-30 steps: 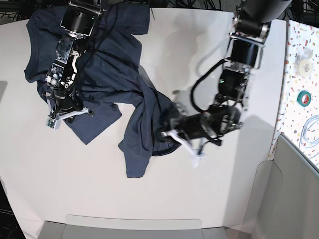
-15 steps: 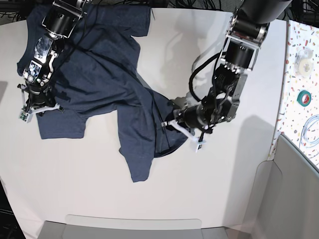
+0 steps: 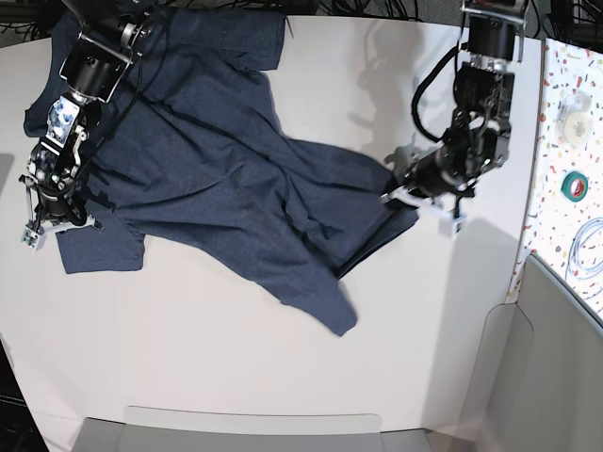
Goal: Layout the t-shirt on the table in an organized manner, then fold the t-shirt properly
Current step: 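Release the hem and lift the left gripper away from the shirt, then lower the left gripper and grasp the shirt's side edge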
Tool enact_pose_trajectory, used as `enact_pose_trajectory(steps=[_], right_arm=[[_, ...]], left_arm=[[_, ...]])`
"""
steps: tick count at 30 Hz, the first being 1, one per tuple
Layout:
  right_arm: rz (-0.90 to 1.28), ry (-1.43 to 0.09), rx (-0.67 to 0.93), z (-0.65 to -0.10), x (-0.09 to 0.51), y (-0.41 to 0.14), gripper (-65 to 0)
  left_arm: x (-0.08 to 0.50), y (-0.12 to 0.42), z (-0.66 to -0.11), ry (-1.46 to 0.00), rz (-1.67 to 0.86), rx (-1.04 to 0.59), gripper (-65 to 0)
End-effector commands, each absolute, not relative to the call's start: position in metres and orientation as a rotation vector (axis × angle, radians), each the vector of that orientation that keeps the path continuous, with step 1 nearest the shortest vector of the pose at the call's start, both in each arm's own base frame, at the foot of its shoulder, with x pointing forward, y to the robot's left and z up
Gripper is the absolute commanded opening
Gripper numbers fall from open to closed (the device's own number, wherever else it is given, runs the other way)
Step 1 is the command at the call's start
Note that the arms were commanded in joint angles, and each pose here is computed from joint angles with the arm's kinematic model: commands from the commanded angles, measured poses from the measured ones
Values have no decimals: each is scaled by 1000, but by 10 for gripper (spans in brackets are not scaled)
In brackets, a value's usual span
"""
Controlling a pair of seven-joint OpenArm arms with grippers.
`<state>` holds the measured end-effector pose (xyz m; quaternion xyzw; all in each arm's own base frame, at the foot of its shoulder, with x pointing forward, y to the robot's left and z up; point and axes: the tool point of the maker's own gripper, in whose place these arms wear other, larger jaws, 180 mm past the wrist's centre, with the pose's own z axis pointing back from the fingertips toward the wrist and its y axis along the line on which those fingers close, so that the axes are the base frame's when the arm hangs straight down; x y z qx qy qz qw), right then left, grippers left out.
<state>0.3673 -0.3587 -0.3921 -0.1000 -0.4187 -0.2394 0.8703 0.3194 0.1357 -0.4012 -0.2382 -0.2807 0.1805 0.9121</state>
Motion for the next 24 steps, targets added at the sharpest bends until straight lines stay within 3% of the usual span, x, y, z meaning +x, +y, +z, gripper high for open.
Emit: enact_pose_trajectory(steps=[1,8,14,16,21,24], right_arm=[[-509,-854,-208,-390,368,-359,-650],[-502,-962,-206,-353,384,-352,-650],[-470,-1085,-210,-306,362,-318,-650],[-476,-1093,-184,-299,350,-298,-650],[-405,-1064,-131,-301,318,-246,-650],[-343,-1022,-113,-314,305,-227,-650]], left_arm=[[319,140,-389,-611,366,-481,-600],[302,160,-345,-680,331,-471,-599],[291,198,-323,-708,401,-439,-587],[291,209,-317,-728,421,-427,-546],[276,244,-317,-722,513,-381,-368],[264,251,-321,-702,562,-406,-352]])
